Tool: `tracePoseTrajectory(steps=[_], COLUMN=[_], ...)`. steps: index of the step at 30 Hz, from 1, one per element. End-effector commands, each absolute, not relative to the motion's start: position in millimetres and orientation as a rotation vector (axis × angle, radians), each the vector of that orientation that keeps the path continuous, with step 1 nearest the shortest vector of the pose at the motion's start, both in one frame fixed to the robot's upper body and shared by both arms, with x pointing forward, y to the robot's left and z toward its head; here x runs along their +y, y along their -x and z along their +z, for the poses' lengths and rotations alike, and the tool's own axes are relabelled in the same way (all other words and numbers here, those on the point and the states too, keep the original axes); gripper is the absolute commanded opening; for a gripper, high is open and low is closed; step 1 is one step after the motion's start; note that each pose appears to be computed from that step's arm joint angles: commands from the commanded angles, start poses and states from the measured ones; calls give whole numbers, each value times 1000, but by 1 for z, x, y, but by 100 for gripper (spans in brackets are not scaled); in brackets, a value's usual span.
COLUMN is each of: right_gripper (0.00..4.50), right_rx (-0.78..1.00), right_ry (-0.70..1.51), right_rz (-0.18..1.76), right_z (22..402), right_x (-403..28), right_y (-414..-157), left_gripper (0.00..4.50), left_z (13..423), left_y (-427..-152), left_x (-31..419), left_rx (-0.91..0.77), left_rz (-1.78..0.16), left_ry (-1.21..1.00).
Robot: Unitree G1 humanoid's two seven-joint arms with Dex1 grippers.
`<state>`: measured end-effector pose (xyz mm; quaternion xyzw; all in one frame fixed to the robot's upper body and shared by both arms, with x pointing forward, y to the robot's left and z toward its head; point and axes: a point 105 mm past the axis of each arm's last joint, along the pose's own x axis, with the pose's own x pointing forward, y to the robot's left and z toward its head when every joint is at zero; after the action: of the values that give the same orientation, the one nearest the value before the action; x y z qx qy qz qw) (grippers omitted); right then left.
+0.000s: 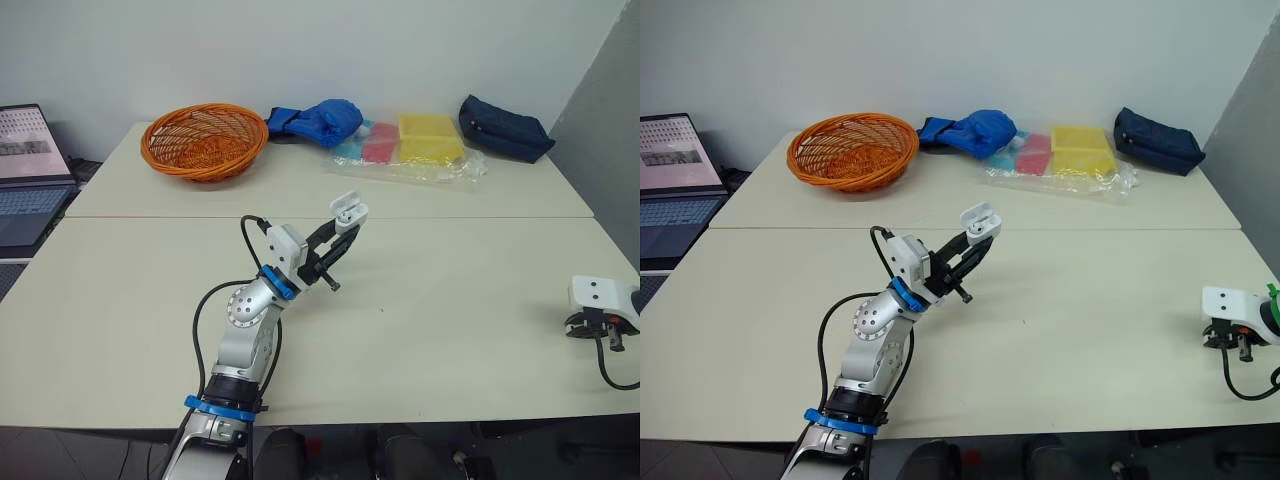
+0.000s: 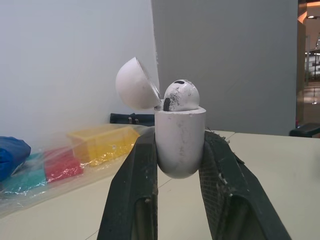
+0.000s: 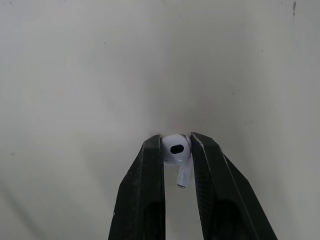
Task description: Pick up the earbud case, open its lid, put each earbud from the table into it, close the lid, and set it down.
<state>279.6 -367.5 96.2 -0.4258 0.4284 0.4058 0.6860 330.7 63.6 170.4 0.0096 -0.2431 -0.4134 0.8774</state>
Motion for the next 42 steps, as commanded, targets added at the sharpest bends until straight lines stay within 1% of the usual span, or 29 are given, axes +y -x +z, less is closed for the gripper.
tracePoseTrajectory(steps=[1, 3, 4, 6, 7, 8, 9, 10, 11, 13, 15, 17, 19, 24, 29, 35, 42], right_gripper=[40, 40, 40, 40, 40, 40, 40, 40, 40, 40, 40, 40, 40, 40, 40, 40, 40], right_rx=[982, 923, 869, 816, 638, 524, 455, 250, 110, -46, -103, -165, -241, -276, -277, -269, -228], right_ry=[945, 914, 857, 787, 668, 579, 513, 384, 279, 140, 73, 64, 66, 24, 5, 3, 51], right_rz=[907, 896, 911, 939, 923, 918, 918, 917, 920, 932, 928, 943, 910, 902, 908, 896, 878], right_z=[92, 99, 107, 116, 138, 155, 167, 202, 228, 259, 270, 274, 278, 279, 275, 269, 254], right_x=[-369, -361, -348, -331, -300, -280, -265, -228, -201, -168, -154, -132, -111, -84, -69, -65, -71], right_y=[-277, -284, -291, -296, -317, -328, -333, -343, -344, -333, -325, -315, -316, -315, -314, -315, -319], left_gripper=[75, 75, 75, 75, 75, 75, 75, 75, 75, 75, 75, 75, 75, 75, 75, 75, 75], left_z=[184, 185, 186, 186, 186, 186, 186, 187, 189, 190, 190, 191, 194, 196, 197, 197, 198], left_y=[-326, -327, -328, -329, -330, -330, -331, -333, -334, -335, -335, -335, -335, -334, -334, -333, -331], left_x=[64, 63, 62, 62, 63, 63, 63, 64, 64, 65, 64, 61, 56, 51, 49, 47, 49], left_rx=[-564, -567, -568, -569, -568, -568, -567, -567, -568, -568, -566, -557, -551, -540, -536, -536, -540], left_rz=[-864, -866, -868, -870, -871, -873, -874, -869, -868, -873, -883, -902, -936, -981, -993, -997, -996], left_ry=[-28, -28, -27, -26, -23, -21, -20, -8, -5, -1, 4, 32, 58, 81, 85, 89, 89])
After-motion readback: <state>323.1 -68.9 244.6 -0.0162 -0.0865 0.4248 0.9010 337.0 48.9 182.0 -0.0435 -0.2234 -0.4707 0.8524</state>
